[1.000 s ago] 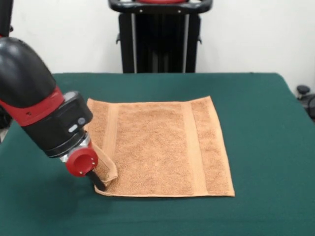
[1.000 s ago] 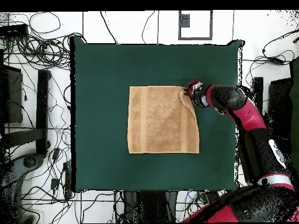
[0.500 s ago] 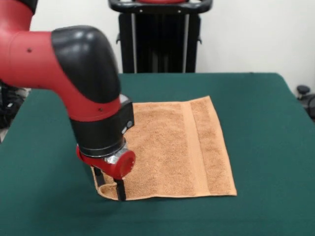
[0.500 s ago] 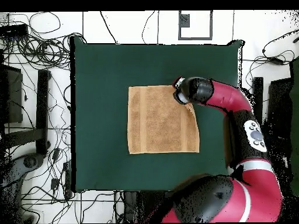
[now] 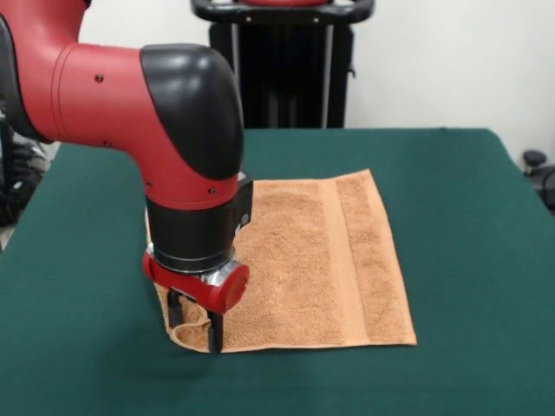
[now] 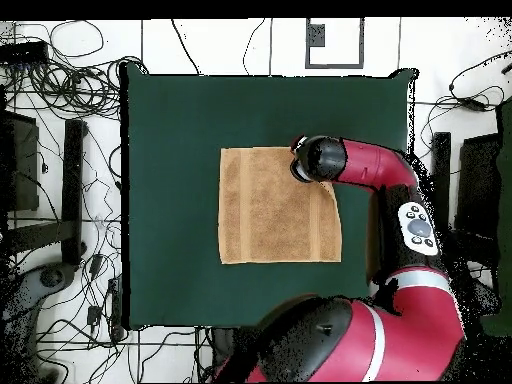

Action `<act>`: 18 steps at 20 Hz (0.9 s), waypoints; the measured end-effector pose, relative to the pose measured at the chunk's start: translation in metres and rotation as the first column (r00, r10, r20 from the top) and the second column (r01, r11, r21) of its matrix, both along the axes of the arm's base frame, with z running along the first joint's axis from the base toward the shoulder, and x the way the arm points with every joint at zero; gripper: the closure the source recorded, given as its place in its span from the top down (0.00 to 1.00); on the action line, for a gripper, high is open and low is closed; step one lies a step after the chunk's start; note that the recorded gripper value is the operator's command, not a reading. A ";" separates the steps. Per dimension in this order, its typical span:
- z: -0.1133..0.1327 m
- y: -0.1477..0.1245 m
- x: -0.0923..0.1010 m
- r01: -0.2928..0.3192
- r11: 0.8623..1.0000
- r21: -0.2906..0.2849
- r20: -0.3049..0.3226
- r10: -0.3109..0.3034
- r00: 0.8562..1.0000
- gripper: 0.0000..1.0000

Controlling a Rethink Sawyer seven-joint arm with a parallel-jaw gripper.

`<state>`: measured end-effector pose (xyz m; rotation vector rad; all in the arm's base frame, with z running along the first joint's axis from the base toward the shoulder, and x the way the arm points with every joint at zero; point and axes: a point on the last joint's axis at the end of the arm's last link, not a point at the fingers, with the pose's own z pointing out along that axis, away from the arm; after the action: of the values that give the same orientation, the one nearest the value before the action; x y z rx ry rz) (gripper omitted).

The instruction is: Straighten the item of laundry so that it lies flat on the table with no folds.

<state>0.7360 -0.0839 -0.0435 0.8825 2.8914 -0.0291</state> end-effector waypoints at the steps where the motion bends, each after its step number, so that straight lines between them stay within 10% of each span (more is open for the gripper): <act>1: 0.000 -0.001 0.000 0.000 1.000 -0.004 0.001 0.000 1.000 1.00; 18: 0.012 -0.036 -0.009 0.025 0.998 -0.055 -0.004 -0.025 1.000 1.00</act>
<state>0.7272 -0.1201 -0.0311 0.9102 2.8693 -0.1130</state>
